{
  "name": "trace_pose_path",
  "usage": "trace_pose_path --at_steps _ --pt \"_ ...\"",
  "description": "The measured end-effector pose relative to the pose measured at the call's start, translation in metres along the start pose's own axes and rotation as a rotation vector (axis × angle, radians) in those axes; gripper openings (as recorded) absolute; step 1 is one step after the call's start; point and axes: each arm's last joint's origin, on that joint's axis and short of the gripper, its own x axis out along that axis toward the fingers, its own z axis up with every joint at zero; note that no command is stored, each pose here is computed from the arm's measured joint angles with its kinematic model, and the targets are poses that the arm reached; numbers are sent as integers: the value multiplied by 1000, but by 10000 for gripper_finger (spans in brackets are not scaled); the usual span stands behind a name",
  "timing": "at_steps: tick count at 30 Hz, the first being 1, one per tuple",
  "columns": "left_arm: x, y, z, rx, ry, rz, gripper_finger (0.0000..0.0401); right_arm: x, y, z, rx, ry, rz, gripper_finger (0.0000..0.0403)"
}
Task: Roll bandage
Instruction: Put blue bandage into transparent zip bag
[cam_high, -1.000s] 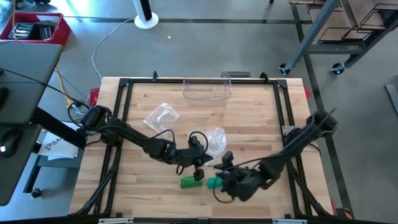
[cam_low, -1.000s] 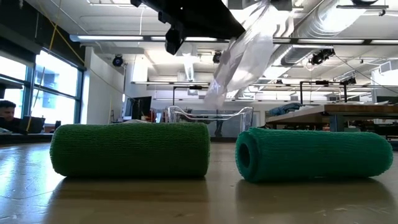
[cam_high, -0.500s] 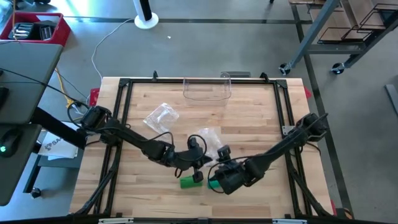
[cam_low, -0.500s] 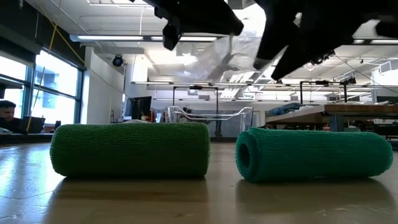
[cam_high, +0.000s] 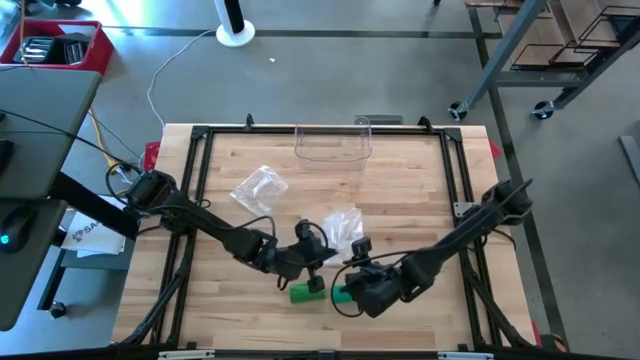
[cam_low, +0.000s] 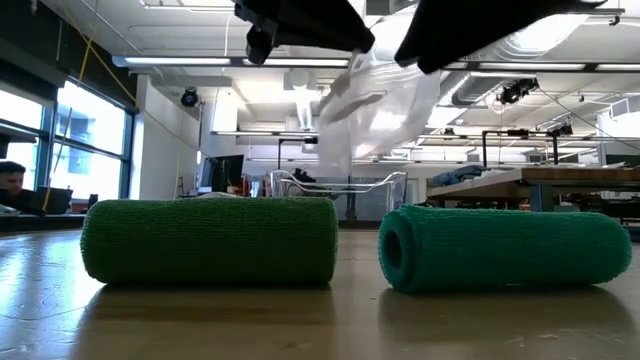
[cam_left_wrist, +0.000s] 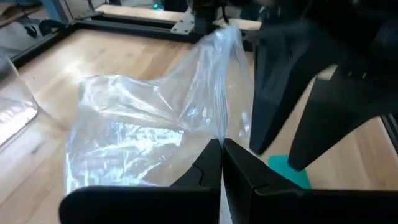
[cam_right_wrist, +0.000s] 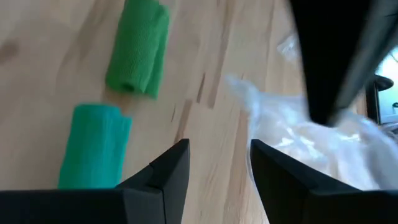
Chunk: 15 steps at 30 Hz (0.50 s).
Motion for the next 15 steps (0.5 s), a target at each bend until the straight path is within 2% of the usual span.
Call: trace_pose_path --at_steps 4,7,11,15 --pt "0 1 -2 -1 18 4 0 -8 -3 3 90 -38 -11 160" --pt "0 1 -3 -10 30 9 0 -8 7 3 141 -103 -26 160" --pt "-1 4 -10 -17 93 35 0 -7 28 -11 190 -163 -35 160" --pt "-2 8 -19 -36 171 68 0 -16 42 -30 293 -204 8 160"
